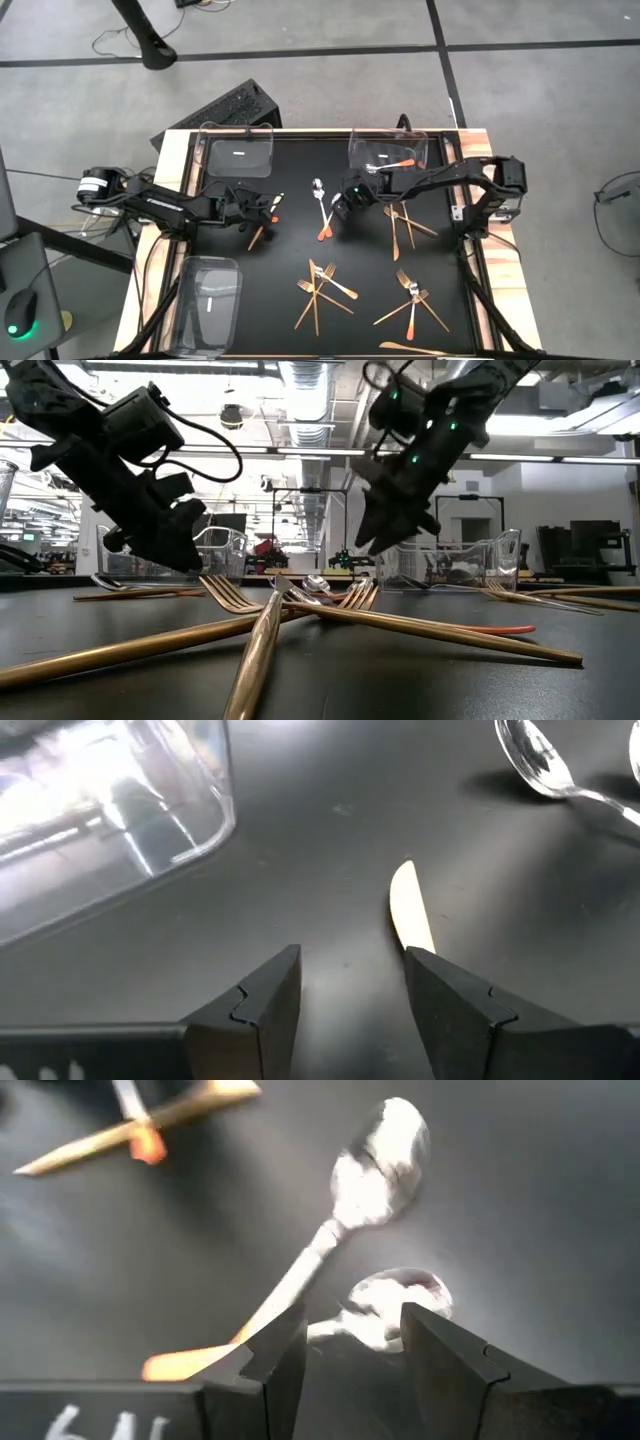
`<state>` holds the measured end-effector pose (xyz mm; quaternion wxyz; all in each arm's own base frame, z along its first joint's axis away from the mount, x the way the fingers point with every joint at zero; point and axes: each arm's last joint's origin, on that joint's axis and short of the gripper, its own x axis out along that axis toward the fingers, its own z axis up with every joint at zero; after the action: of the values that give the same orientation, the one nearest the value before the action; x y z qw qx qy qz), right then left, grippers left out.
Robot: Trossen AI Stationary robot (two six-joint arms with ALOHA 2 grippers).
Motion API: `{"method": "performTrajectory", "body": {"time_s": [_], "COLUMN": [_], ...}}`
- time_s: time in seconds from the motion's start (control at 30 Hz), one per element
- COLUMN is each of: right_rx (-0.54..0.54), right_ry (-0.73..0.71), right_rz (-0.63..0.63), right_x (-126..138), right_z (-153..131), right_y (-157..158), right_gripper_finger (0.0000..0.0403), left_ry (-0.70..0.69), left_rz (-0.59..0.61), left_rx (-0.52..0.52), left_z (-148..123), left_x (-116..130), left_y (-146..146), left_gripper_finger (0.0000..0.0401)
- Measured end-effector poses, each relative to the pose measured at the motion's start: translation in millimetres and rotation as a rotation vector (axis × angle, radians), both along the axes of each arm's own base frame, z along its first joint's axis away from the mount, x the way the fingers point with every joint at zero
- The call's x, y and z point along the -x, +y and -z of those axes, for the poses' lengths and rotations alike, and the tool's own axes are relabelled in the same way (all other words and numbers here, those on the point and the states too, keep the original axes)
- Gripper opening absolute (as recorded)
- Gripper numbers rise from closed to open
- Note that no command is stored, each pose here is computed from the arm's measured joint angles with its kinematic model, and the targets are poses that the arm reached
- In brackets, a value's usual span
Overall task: Sort silverware by color (type)
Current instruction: Put the silver and orange spoon into the top left transparent bin
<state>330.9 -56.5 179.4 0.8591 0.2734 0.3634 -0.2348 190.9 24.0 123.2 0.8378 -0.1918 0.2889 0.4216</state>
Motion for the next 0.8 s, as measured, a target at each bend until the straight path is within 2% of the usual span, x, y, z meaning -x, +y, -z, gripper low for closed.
{"method": "performTrajectory", "body": {"time_s": [0.37, 0.63, 0.8], "right_rx": [-0.160, -0.178, -0.125], "right_ry": [0.074, 0.055, 0.092], "right_rz": [0.139, 0.117, 0.116], "right_x": [-13.4, -35.4, -42.4], "right_z": [41.3, 43.7, 49.1], "right_y": [1.4, 9.1, 6.3], "right_gripper_finger": [0.0186, 0.0186, 0.0186], "left_ry": [0.032, 0.034, 0.035], "left_rz": [0.006, 0.002, -0.002], "left_rx": [-0.065, -0.073, -0.081], "left_z": [-1.5, -1.7, -1.9], "left_x": [0.5, 0.6, 0.6], "left_y": [2.3, 2.6, 2.8], "left_gripper_finger": [0.0162, 0.0162, 0.0162]}}
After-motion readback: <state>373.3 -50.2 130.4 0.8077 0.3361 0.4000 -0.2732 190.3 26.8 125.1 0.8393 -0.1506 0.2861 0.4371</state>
